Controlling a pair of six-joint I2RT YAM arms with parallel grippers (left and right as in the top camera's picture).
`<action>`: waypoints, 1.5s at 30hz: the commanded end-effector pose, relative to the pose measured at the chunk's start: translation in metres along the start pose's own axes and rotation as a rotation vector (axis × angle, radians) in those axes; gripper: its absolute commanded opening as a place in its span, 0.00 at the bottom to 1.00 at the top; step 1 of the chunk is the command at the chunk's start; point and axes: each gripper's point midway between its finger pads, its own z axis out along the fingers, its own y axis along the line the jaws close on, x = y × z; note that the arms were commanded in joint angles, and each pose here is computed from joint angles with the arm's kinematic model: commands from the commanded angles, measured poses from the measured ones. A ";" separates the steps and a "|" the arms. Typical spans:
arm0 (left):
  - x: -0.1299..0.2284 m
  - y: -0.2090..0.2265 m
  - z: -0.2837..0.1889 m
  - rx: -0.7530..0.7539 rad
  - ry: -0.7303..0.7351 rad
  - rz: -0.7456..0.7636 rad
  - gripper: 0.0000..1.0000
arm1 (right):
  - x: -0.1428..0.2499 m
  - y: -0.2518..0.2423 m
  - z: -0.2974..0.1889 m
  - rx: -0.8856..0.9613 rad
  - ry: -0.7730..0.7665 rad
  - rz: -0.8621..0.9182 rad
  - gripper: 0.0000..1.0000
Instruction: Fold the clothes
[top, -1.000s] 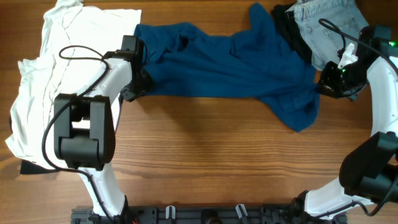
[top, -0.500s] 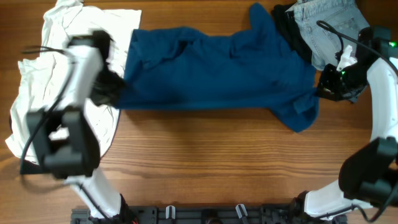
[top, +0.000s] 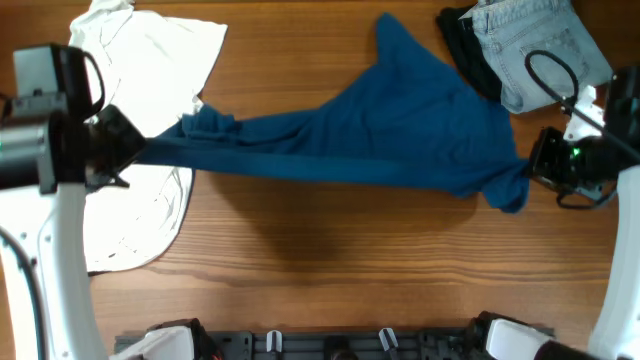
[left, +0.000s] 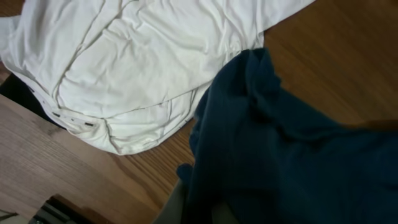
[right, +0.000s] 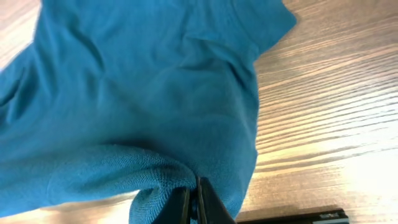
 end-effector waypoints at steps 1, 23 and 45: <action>0.001 0.010 -0.024 0.015 -0.077 0.019 0.04 | 0.003 0.001 -0.014 0.004 -0.039 -0.043 0.04; -0.009 -0.031 0.070 -0.058 0.119 0.090 0.04 | -0.032 -0.010 0.045 0.024 0.083 -0.015 0.04; 0.013 -0.075 0.254 -0.169 0.324 0.178 0.04 | -0.079 -0.003 0.220 0.032 0.249 -0.093 0.04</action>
